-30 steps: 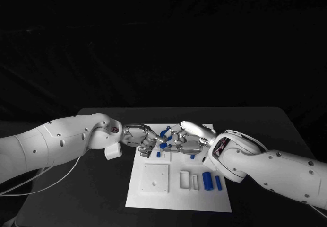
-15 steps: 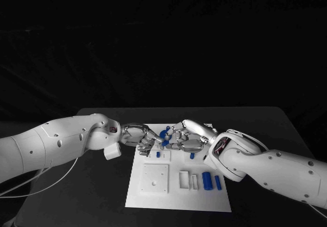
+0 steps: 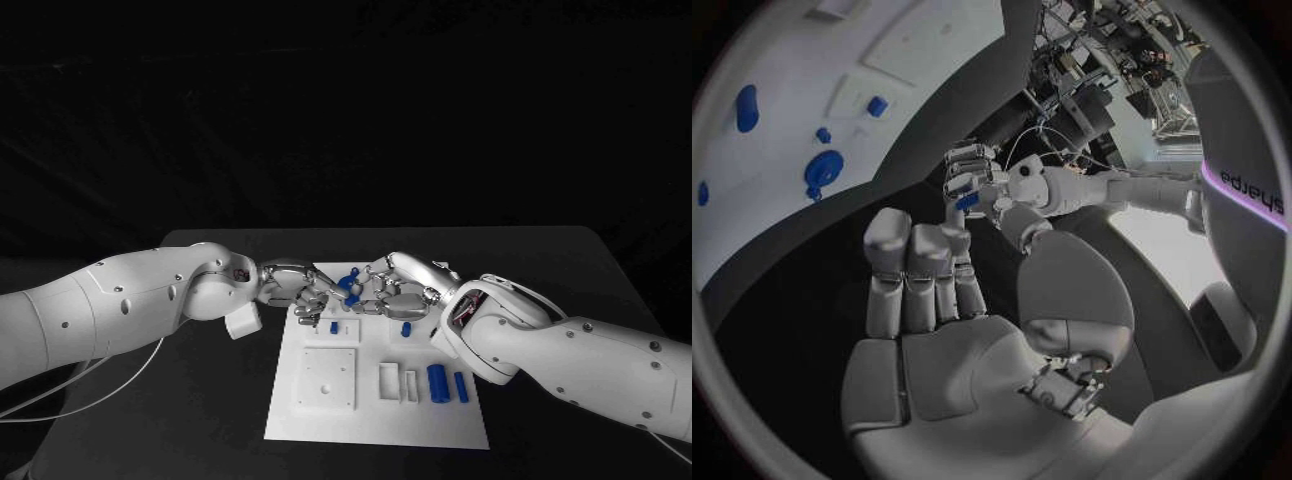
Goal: Assemble the parts on the task board
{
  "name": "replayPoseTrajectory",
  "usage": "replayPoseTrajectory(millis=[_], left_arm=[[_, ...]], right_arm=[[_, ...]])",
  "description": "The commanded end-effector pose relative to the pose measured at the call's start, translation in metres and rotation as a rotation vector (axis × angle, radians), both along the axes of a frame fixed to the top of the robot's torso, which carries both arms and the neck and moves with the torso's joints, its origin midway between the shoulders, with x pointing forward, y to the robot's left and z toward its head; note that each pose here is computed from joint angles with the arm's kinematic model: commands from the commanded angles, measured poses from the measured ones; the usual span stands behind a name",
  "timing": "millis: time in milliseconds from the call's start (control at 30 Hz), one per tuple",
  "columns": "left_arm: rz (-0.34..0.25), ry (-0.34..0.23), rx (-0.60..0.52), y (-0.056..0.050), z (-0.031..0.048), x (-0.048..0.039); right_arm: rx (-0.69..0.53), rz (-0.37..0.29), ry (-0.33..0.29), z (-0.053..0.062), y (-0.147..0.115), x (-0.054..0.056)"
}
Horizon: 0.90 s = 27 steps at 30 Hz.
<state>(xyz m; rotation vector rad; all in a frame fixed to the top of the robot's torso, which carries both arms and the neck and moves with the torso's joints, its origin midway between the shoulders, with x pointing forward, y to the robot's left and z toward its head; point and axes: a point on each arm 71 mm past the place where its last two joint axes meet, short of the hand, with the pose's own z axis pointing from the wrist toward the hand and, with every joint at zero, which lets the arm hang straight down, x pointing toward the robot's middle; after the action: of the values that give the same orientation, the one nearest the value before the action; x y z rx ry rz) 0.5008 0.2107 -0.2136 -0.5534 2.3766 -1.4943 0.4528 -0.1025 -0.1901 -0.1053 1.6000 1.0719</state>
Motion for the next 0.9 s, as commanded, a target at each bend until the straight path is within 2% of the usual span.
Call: replayPoseTrajectory(millis=[33,300,900], left_arm=[[0.047,-0.027,-0.016,-0.0006,0.0022,0.0028],[0.053,-0.032,-0.018,-0.0009,0.0024,0.0036],[0.016,-0.013,-0.016,-0.0048,0.0015,0.0014]], right_arm=[[-0.015,-0.005,0.002,-0.0011,-0.0001,-0.0001],[-0.017,-0.001,0.005,-0.0013,0.0014,-0.0004],[-0.015,0.000,0.002,-0.0014,0.0037,0.0002]])
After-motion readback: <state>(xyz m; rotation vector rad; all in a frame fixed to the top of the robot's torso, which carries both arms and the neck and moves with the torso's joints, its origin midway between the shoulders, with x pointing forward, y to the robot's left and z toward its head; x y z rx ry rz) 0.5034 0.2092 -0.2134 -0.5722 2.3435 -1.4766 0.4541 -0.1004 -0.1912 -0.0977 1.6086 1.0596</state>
